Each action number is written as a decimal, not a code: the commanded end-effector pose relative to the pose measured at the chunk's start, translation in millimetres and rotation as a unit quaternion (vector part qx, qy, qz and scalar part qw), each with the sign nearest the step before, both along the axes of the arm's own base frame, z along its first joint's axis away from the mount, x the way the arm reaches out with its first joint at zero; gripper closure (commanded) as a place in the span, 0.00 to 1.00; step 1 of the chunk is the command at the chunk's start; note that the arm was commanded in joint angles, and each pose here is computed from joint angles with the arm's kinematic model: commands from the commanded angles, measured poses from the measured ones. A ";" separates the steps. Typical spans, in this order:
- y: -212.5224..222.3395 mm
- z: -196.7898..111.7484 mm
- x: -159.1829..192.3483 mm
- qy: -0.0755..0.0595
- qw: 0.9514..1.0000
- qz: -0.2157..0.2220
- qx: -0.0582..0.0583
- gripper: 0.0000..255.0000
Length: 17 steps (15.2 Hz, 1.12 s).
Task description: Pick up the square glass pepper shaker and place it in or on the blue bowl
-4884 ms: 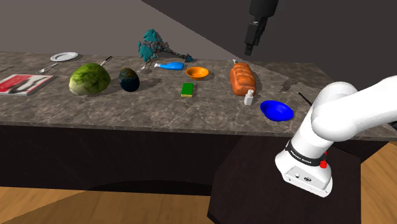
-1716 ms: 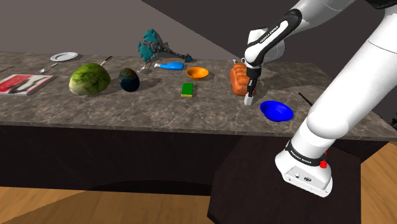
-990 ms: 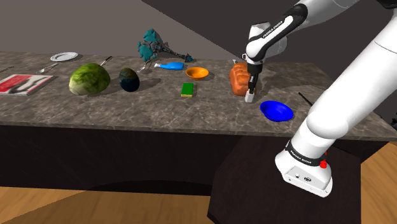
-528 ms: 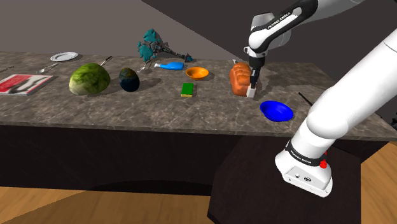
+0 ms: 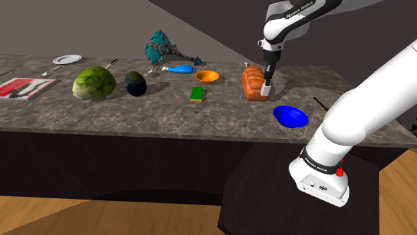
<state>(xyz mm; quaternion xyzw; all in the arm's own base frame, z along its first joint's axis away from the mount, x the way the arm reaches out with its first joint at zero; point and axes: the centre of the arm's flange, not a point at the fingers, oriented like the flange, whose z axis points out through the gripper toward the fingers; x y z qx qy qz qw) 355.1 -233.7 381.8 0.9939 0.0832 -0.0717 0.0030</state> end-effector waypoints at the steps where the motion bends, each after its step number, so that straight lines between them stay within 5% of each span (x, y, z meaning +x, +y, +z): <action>1: 0.1 10.6 -0.1 0.000 1.000 0.000 0.000 1.00; 4: 0.1 21.3 -0.1 0.000 1.000 0.000 0.000 1.00; 17: 12.9 53.0 -166.7 0.000 1.000 0.000 0.000 1.00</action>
